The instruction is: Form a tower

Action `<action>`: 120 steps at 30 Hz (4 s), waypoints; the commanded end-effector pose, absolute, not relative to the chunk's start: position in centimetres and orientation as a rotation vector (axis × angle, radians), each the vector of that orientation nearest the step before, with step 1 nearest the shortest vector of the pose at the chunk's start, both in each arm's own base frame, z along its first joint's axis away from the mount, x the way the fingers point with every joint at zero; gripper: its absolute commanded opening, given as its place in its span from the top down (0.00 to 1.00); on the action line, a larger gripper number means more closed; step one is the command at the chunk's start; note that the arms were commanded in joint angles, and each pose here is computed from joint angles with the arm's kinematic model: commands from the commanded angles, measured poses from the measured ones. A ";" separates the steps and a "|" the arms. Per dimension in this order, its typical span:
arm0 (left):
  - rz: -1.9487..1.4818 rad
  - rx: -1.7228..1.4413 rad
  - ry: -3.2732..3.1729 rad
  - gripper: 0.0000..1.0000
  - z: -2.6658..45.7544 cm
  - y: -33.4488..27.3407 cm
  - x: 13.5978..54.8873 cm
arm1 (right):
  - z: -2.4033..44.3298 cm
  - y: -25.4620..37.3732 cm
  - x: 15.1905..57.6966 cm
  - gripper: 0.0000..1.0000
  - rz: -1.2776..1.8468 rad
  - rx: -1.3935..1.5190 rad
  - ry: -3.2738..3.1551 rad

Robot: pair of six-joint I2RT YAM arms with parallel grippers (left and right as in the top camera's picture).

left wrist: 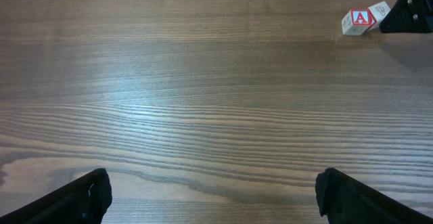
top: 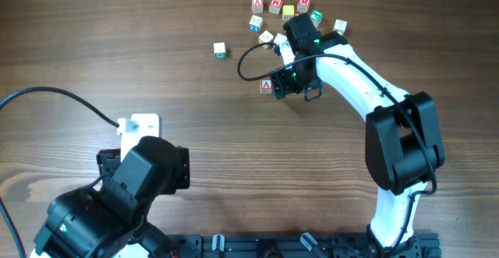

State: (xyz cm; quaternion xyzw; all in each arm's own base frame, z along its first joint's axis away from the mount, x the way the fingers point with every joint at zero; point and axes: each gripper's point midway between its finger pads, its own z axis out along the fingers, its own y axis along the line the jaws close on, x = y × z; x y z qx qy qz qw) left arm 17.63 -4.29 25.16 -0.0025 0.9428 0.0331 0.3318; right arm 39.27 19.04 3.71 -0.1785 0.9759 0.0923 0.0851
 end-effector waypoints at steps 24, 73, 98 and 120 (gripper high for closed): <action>0.089 -0.002 2.458 0.00 25.3 -4.2 17.7 | 0.4 19.1 41.1 0.28 0.217 -0.660 2.855; 0.089 -0.002 2.458 0.00 25.3 -4.2 17.7 | 6.0 24.7 40.7 0.69 -0.001 -0.264 2.804; 0.089 -0.002 2.458 0.00 25.3 -4.2 17.7 | 11.6 27.1 44.0 0.01 0.147 -0.214 2.656; 0.089 -0.002 2.458 0.00 25.3 -4.2 17.7 | 8.3 17.0 59.9 0.04 0.265 0.357 2.426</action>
